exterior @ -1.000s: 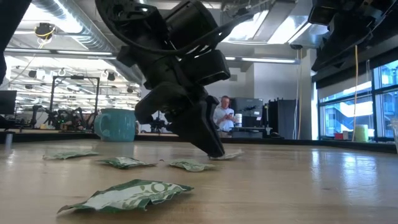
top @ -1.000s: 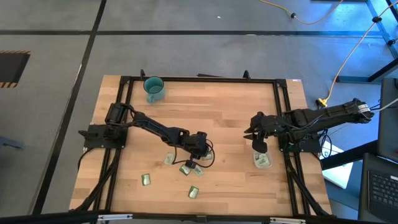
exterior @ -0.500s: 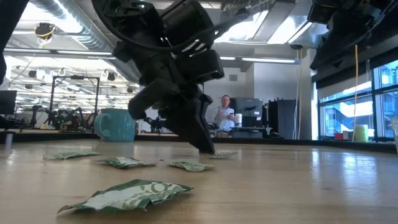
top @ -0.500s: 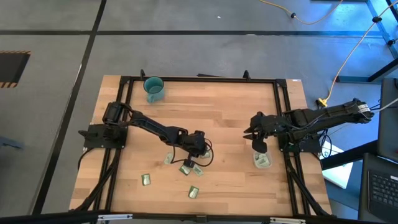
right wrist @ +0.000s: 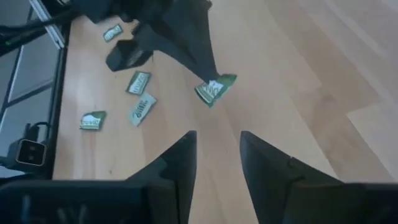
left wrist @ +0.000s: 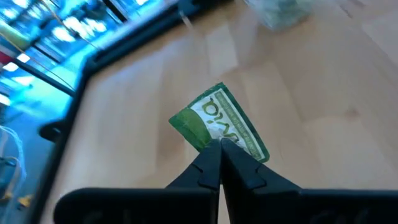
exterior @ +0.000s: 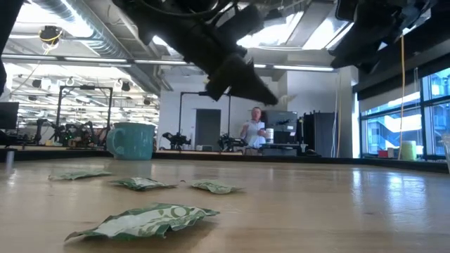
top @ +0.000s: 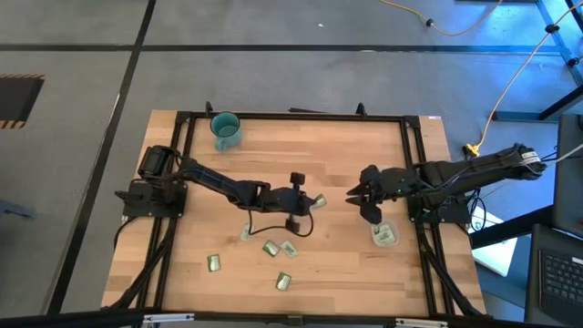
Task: Pick and place items into bin
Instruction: Put the green stevia packet into the transparent bin
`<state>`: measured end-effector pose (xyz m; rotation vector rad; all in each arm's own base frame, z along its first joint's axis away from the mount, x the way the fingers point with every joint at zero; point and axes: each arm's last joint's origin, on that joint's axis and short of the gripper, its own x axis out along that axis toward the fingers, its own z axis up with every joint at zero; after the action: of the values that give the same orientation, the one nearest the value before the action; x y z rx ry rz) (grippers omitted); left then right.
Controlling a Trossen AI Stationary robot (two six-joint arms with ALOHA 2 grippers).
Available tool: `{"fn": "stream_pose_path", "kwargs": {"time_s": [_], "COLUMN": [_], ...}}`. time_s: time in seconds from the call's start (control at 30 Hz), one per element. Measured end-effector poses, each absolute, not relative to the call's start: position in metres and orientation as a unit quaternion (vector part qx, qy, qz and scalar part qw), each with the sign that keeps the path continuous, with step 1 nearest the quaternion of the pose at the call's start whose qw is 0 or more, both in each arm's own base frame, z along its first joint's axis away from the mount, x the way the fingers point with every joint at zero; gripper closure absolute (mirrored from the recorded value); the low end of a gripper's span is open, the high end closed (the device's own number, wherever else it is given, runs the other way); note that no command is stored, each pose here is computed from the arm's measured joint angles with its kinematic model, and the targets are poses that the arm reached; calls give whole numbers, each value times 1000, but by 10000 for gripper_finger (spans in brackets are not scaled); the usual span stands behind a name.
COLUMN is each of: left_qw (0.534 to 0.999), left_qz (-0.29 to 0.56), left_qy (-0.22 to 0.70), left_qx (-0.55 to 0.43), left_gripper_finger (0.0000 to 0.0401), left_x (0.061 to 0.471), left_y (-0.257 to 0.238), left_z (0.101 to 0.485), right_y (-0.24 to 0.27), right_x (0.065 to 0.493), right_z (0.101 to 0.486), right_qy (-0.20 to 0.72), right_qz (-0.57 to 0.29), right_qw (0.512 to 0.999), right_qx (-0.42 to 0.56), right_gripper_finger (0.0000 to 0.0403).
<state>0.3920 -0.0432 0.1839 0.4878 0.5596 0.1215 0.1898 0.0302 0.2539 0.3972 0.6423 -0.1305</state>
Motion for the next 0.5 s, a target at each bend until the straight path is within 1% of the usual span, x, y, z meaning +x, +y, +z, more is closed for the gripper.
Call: {"fn": "stream_pose_path", "kwargs": {"time_s": [0.17, 0.33, 0.43, 0.5], "left_qw": [935, 938, 938, 939], "left_qz": [70, 71, 72, 72], "left_qy": [239, 231, 229, 226], "left_qx": [251, 250, 249, 249], "left_gripper_finger": [399, 397, 398, 399], "left_x": [396, 396, 396, 397], "left_y": [-43, -43, -44, -44], "left_z": [191, 192, 193, 193], "right_y": [31, 30, 31, 31], "right_x": [201, 217, 223, 226], "right_z": [248, 246, 243, 241], "right_qy": [316, 284, 278, 278], "right_qz": [-70, -72, -70, -79], "right_qw": [925, 932, 933, 927], "right_qx": [197, 215, 218, 239], "right_gripper_finger": [244, 205, 195, 193]}}
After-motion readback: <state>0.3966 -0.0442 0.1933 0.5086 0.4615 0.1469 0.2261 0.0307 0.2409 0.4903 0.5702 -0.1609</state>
